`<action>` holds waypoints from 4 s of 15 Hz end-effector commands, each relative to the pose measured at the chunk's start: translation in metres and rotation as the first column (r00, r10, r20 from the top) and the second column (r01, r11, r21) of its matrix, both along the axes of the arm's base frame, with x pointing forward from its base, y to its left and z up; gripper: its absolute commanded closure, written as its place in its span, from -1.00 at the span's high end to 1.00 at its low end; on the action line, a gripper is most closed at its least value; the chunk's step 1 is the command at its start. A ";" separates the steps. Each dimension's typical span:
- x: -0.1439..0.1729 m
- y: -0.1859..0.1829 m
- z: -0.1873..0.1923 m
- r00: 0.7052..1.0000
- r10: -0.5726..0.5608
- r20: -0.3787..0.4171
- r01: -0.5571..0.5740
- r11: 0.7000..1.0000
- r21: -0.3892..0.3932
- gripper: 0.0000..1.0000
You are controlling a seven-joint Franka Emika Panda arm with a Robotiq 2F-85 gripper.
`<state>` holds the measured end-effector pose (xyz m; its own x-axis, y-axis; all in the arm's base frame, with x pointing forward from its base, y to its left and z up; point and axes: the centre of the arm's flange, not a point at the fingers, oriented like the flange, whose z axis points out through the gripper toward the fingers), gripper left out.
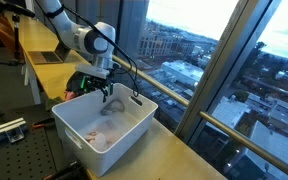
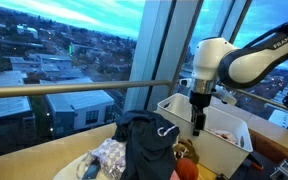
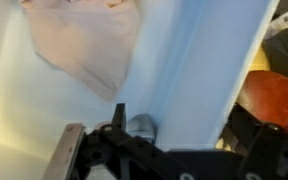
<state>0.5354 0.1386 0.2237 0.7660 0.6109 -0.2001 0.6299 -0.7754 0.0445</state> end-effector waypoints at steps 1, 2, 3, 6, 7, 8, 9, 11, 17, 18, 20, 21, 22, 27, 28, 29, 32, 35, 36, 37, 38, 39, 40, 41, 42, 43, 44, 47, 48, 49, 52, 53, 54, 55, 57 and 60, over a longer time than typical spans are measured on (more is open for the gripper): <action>-0.009 0.009 -0.008 1.000 0.019 -0.018 -0.018 0.999 0.028 1.00; -0.011 0.014 -0.006 1.000 0.024 -0.020 -0.023 0.999 0.025 1.00; -0.013 0.018 -0.006 0.999 0.030 -0.019 -0.029 0.999 0.020 1.00; -0.013 0.023 -0.009 0.999 0.045 -0.019 -0.044 0.999 0.008 0.48; -0.012 0.022 -0.011 0.999 0.047 -0.015 -0.047 0.999 0.004 0.43; -0.010 0.018 -0.011 0.999 0.048 -0.014 -0.048 0.999 0.002 0.30; -0.007 0.015 -0.011 0.999 0.048 -0.013 -0.048 0.999 -0.001 0.10; 0.000 0.004 -0.009 0.999 0.041 -0.006 -0.041 0.999 -0.010 -0.20; 0.034 -0.035 0.004 1.000 0.000 0.024 0.001 1.000 -0.009 -0.99; 0.039 -0.044 0.007 0.999 -0.014 0.029 0.015 1.000 -0.007 -1.00; 0.050 -0.063 0.010 0.999 -0.036 0.036 0.036 0.999 -0.005 -0.96; 0.056 -0.075 0.011 0.998 -0.050 0.040 0.050 0.999 -0.005 -0.99; 0.060 -0.084 0.012 0.998 -0.055 0.044 0.055 0.998 -0.005 -0.98; 0.076 -0.123 0.016 0.995 -0.085 0.052 0.084 0.996 0.011 -0.97; 0.076 -0.124 0.018 0.993 -0.106 0.043 0.105 0.994 0.026 -0.97; 0.077 -0.117 0.018 0.991 -0.129 0.043 0.127 0.991 0.032 -0.97; 0.078 -0.072 0.017 0.974 -0.216 0.062 0.215 0.976 0.016 -0.97; 0.082 -0.040 0.026 0.947 -0.298 0.120 0.301 0.954 -0.009 -0.97; 0.083 -0.033 0.029 0.937 -0.321 0.138 0.326 0.945 -0.017 -0.97; 0.085 -0.031 0.029 0.924 -0.347 0.161 0.356 0.934 -0.029 -0.97; 0.086 -0.033 0.031 0.910 -0.373 0.179 0.385 0.922 -0.038 -0.97; 0.087 -0.040 0.033 0.896 -0.401 0.189 0.416 0.908 -0.044 -0.97; 0.087 -0.050 0.033 0.881 -0.428 0.203 0.446 0.893 -0.055 -0.97; 0.087 -0.060 0.032 0.866 -0.453 0.210 0.474 0.878 -0.063 -0.97; 0.087 -0.074 0.031 0.852 -0.478 0.214 0.502 0.862 -0.073 -0.97; 0.088 -0.085 0.028 0.839 -0.498 0.219 0.524 0.848 -0.081 -0.97; 0.088 -0.098 0.026 0.829 -0.515 0.219 0.543 0.835 -0.091 -0.97; 0.088 -0.123 0.020 0.807 -0.552 0.210 0.580 0.808 -0.104 -0.97; 0.087 -0.125 0.017 0.804 -0.557 0.207 0.585 0.804 -0.110 -0.97; 0.086 -0.127 0.014 0.803 -0.560 0.203 0.588 0.801 -0.115 -0.97; 0.083 -0.129 0.011 0.806 -0.563 0.183 0.586 0.801 -0.120 -0.97; 0.082 -0.129 0.014 0.807 -0.561 0.183 0.585 0.802 -0.118 -0.91; 0.081 -0.129 0.018 0.807 -0.561 0.185 0.585 0.803 -0.114 -0.39; 0.080 -0.129 0.024 0.808 -0.556 0.192 0.581 0.806 -0.112 -0.37; 0.078 -0.127 0.041 0.808 -0.551 0.210 0.578 0.810 -0.101 -0.10; 0.076 -0.124 0.080 0.806 -0.533 0.258 0.568 0.819 -0.082 0.32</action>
